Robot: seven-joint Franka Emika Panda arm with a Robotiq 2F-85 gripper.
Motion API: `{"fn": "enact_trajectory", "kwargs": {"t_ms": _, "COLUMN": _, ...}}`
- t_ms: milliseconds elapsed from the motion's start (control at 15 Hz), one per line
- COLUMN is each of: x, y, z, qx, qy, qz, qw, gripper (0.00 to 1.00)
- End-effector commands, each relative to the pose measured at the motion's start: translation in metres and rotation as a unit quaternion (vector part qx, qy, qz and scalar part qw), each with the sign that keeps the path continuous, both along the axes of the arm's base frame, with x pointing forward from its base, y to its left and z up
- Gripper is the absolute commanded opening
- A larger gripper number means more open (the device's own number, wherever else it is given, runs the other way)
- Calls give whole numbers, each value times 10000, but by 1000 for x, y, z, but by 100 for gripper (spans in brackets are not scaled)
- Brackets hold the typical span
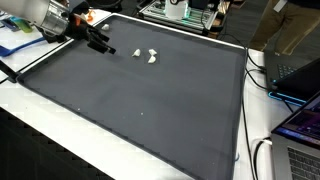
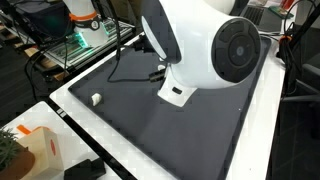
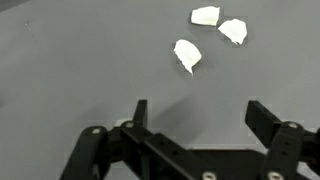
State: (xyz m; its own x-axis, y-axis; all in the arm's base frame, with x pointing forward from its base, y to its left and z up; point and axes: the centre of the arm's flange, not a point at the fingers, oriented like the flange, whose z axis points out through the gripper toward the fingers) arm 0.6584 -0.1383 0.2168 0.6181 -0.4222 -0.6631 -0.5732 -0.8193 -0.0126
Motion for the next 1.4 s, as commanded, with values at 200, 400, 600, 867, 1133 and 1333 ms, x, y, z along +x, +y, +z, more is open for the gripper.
{"fn": "enact_trajectory", "kwargs": {"t_ms": 200, "x": -19, "y": 2, "z": 0, "qx": 32, "qy": -135, "qz": -121, "qw": 9998, "gripper": 100}}
{"fn": "enact_trajectory", "kwargs": {"t_ms": 400, "x": -45, "y": 10, "z": 3, "qx": 89, "qy": -346, "qz": -225, "qw": 9991, "gripper": 100}}
{"fn": "enact_trajectory", "kwargs": {"t_ms": 600, "x": -73, "y": 24, "z": 10, "qx": 102, "qy": -590, "qz": -255, "qw": 9979, "gripper": 100}}
{"fn": "enact_trajectory", "kwargs": {"t_ms": 867, "x": -107, "y": 37, "z": 24, "qx": 46, "qy": -868, "qz": -200, "qw": 9960, "gripper": 100}}
{"fn": "enact_trajectory", "kwargs": {"t_ms": 1133, "x": -135, "y": 50, "z": 39, "qx": -191, "qy": -1404, "qz": 96, "qw": 9899, "gripper": 100}}
{"fn": "enact_trajectory", "kwargs": {"t_ms": 1333, "x": -156, "y": 62, "z": 46, "qx": -290, "qy": -1801, "qz": 241, "qw": 9829, "gripper": 100}}
